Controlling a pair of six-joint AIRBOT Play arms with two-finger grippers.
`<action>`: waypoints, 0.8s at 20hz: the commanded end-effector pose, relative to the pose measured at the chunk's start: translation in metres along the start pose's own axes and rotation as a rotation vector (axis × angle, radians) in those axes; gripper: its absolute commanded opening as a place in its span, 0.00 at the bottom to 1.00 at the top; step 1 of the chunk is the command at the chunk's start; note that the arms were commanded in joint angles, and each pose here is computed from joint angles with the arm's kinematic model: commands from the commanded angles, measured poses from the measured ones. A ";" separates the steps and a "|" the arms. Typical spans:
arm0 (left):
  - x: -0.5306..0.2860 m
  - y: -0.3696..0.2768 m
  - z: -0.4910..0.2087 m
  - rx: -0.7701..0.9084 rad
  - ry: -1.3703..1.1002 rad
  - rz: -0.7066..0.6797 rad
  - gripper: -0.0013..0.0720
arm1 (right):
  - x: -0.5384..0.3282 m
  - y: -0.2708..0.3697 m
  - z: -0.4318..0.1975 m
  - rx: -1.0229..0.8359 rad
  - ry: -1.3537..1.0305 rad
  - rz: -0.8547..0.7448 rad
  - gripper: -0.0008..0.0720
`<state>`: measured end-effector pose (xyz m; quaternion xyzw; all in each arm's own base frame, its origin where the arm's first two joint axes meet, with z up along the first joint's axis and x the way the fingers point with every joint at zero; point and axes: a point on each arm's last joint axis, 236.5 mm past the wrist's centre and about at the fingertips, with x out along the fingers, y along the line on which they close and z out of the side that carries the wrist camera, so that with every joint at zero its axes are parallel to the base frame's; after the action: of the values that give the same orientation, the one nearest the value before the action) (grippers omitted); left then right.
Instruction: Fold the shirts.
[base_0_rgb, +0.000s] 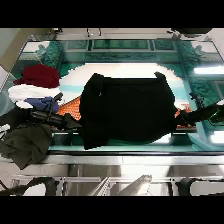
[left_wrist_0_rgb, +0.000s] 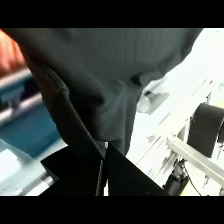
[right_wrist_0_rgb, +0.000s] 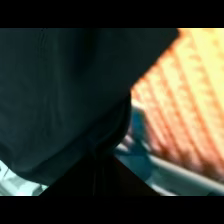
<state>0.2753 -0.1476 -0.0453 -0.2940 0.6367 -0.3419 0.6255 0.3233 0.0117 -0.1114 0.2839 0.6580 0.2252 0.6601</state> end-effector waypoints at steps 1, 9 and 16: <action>-0.018 -0.013 0.011 0.001 -0.038 -0.054 0.04 | -0.009 0.044 0.005 -0.041 0.005 0.125 0.04; -0.245 -0.251 0.058 0.636 -0.677 -0.123 0.04 | -0.305 0.306 0.046 -0.609 -0.871 0.377 0.04; -0.380 -0.480 -0.068 1.283 -1.339 0.394 0.04 | -0.467 0.478 -0.108 -1.005 -1.631 0.043 0.04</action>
<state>0.2635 -0.0931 0.4910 -0.0331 -0.0099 -0.3429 0.9387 0.3058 0.0344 0.4770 0.1180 -0.0455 0.2835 0.9506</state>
